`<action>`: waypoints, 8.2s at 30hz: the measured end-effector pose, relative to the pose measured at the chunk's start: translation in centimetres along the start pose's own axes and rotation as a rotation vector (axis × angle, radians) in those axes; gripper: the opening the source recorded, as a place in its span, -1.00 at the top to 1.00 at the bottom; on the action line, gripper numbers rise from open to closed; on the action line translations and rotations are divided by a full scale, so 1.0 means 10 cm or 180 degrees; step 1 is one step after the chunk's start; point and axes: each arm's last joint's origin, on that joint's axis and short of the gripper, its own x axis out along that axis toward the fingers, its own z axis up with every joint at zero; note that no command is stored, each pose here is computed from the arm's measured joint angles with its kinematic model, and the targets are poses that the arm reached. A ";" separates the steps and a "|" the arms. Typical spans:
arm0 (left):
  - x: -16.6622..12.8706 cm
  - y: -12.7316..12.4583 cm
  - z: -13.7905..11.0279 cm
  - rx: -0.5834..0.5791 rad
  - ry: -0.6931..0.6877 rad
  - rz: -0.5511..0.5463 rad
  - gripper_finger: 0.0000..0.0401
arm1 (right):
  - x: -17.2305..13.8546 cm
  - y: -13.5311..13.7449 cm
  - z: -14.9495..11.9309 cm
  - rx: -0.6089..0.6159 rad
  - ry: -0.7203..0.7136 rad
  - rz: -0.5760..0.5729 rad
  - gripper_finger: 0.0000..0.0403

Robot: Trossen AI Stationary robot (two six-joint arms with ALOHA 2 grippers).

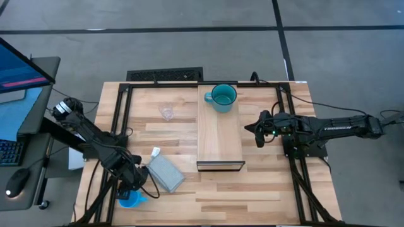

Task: Stack small to large cups/mugs on shelf
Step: Put the light blue mug on the shelf

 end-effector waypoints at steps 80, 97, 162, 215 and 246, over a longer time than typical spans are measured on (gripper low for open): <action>0.33 0.06 0.40 -0.0429 0.0074 -0.0214 0.99 | 0.00 0.00 0.00 0.0004 0.0000 -0.0001 0.88; -0.91 0.42 0.35 -0.2087 -0.2426 -0.0543 1.00 | 0.00 0.00 0.00 0.0002 0.0001 0.0000 0.88; -2.04 1.81 1.95 -0.0941 -0.1963 0.0971 1.00 | -0.01 -0.03 -0.09 0.0054 0.0307 -0.0052 0.89; -1.85 1.87 2.52 -0.0258 -0.1382 0.0795 0.76 | -0.01 -0.04 -0.09 0.0043 0.0332 -0.0067 0.90; -1.88 1.74 2.65 0.0221 -0.1737 0.0835 0.73 | -0.01 -0.04 -0.09 0.0039 0.0332 -0.0066 0.89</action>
